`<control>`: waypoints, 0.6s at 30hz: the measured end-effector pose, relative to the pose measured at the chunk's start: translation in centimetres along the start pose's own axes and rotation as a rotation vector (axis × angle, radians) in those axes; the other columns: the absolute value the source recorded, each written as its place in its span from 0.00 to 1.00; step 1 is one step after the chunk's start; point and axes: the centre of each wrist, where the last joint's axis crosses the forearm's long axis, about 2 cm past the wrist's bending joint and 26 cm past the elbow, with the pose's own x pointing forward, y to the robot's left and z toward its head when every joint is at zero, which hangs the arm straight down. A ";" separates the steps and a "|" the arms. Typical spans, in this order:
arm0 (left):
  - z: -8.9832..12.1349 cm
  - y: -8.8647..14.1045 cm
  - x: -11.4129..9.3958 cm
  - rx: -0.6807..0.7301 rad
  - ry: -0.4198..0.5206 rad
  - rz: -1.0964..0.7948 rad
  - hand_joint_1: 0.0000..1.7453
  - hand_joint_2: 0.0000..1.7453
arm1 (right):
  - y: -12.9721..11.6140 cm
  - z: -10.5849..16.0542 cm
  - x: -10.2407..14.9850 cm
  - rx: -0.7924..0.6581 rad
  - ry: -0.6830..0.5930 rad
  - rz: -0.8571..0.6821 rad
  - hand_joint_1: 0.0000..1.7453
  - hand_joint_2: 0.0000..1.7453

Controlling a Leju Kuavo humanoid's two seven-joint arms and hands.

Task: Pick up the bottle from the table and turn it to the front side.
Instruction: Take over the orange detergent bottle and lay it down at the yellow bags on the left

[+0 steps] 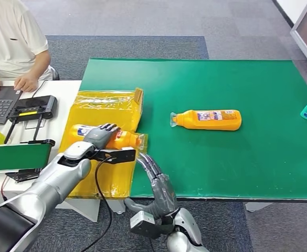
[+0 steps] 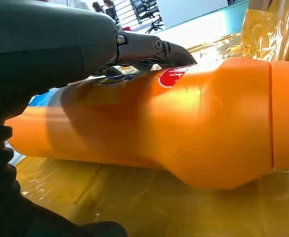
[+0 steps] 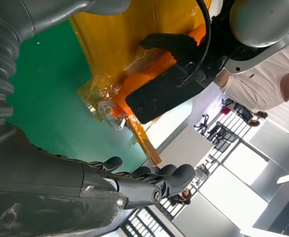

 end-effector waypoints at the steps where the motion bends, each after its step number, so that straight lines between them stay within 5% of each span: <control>1: 0.0 -0.2 0.0 0.004 -0.001 0.000 0.00 1.00 | 0.0 0.0 0.0 0.001 -0.001 -0.001 0.00 1.00; 8: 0.6 -1.3 0.3 0.056 -0.067 0.051 0.00 1.00 | 0.4 0.3 -0.3 0.010 0.014 -0.042 0.00 1.00; 18: 3.9 -3.1 1.1 0.225 -0.216 0.244 0.00 1.00 | 0.9 0.8 -0.5 0.039 0.037 -0.112 0.00 1.00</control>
